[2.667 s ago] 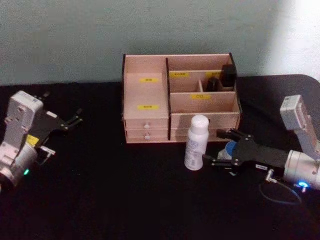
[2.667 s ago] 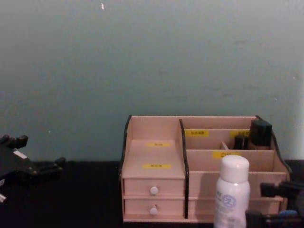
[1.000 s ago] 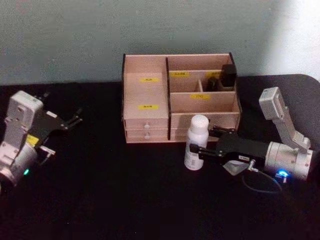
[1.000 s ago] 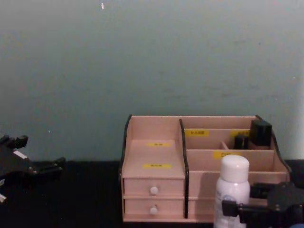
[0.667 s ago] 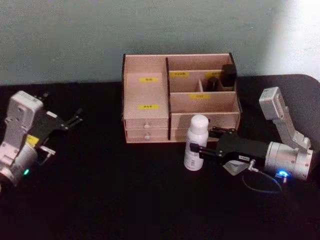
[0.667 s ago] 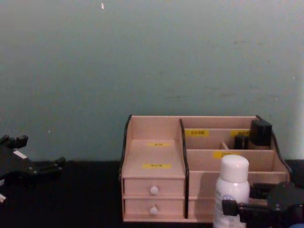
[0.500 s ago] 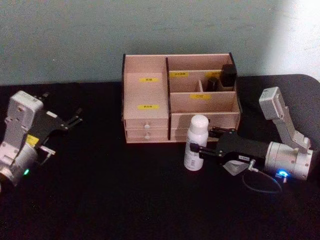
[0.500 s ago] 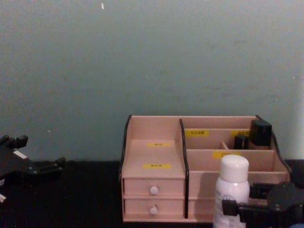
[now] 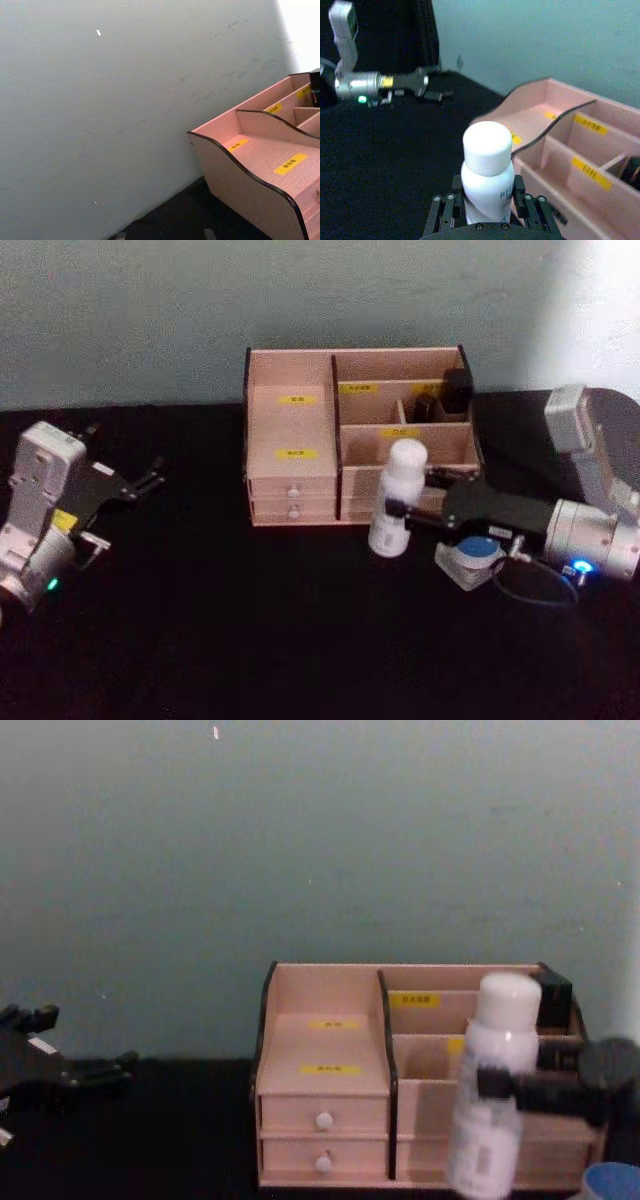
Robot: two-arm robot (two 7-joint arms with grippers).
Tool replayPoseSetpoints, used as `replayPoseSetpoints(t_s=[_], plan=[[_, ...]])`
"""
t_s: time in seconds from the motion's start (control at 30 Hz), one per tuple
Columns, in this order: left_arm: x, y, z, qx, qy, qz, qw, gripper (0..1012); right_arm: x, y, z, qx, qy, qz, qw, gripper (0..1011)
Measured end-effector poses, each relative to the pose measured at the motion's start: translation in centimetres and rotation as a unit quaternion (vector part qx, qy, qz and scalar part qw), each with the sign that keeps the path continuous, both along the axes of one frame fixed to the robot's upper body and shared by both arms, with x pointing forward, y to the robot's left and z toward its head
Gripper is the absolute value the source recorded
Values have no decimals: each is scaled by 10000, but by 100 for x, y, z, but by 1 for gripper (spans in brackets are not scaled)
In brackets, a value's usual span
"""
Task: Pick up the facial cleanser and watermelon frost from the table and place them into the tiered storage box.
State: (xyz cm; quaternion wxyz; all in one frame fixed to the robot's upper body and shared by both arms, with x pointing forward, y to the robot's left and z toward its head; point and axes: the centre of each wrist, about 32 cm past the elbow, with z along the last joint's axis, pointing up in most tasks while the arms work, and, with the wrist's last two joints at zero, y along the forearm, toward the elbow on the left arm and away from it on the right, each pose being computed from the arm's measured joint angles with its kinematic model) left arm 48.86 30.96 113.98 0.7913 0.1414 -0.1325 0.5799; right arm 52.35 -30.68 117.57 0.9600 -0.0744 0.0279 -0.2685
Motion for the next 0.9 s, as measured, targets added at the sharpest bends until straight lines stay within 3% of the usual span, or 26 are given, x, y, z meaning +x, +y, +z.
replayPoseSetpoints(t_s=[0.27, 0.43, 0.9], plan=[[0, 0, 0, 0, 0, 0, 10000, 1001, 151, 18, 261, 395, -348, -284, 9982, 593], [0, 0, 0, 0, 0, 0, 10000, 1001, 287, 55, 344, 498, -573, -454, 9961, 593], [0, 0, 0, 0, 0, 0, 10000, 1001, 677, 139, 343, 462, -771, -839, 9924, 593]])
